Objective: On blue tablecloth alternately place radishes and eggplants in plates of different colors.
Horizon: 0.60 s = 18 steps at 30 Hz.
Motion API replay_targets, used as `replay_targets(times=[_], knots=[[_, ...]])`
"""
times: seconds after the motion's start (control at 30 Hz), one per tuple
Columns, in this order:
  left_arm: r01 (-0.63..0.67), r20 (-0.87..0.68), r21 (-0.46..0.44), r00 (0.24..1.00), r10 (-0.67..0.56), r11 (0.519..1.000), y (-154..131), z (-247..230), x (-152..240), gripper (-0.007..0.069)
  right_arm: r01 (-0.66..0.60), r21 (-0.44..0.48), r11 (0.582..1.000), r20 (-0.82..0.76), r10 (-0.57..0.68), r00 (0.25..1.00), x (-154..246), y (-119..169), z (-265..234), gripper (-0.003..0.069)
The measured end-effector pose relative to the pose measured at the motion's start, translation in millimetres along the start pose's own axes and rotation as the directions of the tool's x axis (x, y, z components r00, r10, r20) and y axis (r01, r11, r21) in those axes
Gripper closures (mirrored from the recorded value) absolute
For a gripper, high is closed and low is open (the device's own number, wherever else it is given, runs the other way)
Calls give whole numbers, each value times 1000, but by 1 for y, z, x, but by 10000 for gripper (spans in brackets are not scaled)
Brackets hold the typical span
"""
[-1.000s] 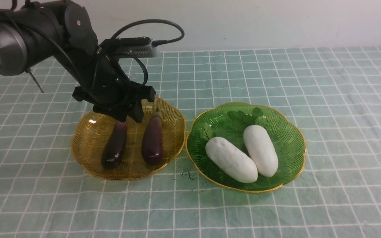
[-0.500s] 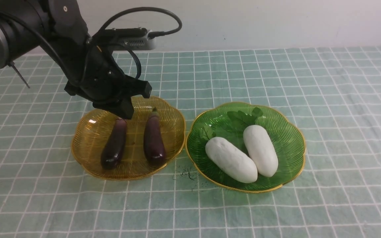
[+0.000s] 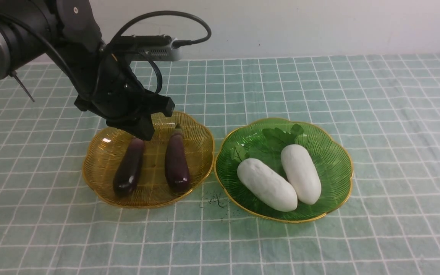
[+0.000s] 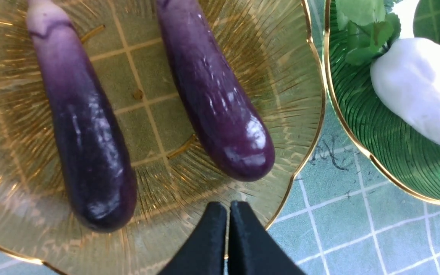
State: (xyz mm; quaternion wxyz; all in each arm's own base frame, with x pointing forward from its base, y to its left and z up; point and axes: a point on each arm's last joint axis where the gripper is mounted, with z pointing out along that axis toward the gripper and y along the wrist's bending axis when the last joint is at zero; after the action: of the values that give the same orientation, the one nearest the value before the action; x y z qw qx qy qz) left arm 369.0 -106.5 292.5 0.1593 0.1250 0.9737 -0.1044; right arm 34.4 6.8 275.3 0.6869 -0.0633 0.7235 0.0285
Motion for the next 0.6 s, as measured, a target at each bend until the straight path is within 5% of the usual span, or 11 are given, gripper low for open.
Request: replay_targets(times=[0.43, 0.6], knots=[[-1, -3, 1, 1000, 1, 1000, 0, -2, 1, 633, -12, 12, 1000, -224, 15, 974, 93, 2, 22, 673], [-11, 1, 2, 1000, 11, 1000, -4, -23, 7, 633, -12, 22, 1000, -196, 16, 980, 95, 2, 24, 673]])
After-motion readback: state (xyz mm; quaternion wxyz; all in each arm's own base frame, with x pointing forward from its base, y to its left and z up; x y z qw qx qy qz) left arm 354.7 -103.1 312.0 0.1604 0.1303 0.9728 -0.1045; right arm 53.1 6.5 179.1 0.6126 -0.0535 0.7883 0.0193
